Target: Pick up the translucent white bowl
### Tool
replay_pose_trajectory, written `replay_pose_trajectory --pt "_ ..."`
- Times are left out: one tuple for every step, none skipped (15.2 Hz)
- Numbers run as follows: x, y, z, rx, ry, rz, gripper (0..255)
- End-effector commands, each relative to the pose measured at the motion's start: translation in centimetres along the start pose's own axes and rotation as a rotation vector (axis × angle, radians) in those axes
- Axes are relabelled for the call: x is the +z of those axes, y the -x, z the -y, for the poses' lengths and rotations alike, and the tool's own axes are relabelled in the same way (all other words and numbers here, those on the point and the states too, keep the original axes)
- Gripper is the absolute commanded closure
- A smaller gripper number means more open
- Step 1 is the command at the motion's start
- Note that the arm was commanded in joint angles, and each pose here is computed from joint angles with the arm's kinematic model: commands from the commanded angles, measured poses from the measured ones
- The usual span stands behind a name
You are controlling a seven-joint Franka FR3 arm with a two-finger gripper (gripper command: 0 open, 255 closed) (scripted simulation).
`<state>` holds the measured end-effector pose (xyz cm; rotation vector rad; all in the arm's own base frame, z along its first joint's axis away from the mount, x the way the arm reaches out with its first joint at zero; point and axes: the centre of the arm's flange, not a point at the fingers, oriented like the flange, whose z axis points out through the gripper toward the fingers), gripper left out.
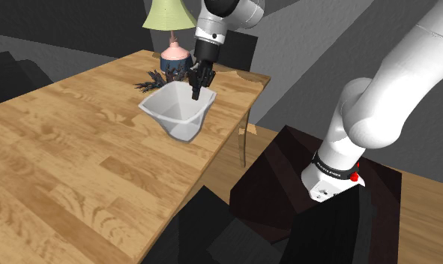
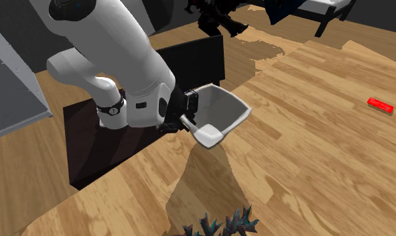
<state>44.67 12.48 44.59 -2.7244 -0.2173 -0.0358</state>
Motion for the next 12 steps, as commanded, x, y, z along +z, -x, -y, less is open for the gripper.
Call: replay_pose_trajectory --pt "-1.0 -0.1 0.5 0.000 0.000 -0.001 255" --pt "-1.4 -0.1 0.7 0.000 0.000 -0.001 255" --pt "-1.9 -0.1 0.9 0.000 0.000 -0.001 255" --pt "-2.4 -0.2 1.1 0.000 0.000 -0.001 255" --pt "-2.9 -0.2 1.3 0.000 0.000 -0.001 255" --pt "-3.4 -0.2 1.5 0.000 0.000 -0.001 255" --pt "-3.9 -0.3 1.7 0.000 0.000 -0.001 255" --pt "-4.3 -0.3 1.9 0.000 0.000 -0.001 255" --pt "-4.8 -0.3 2.1 0.000 0.000 -0.001 255" --pt "-5.3 -0.3 2.3 0.000 0.000 -0.001 255" --pt "-5.4 -0.3 2.4 0.000 0.000 -0.001 255" --pt "-5.4 -0.3 2.4 0.000 0.000 -0.001 255"
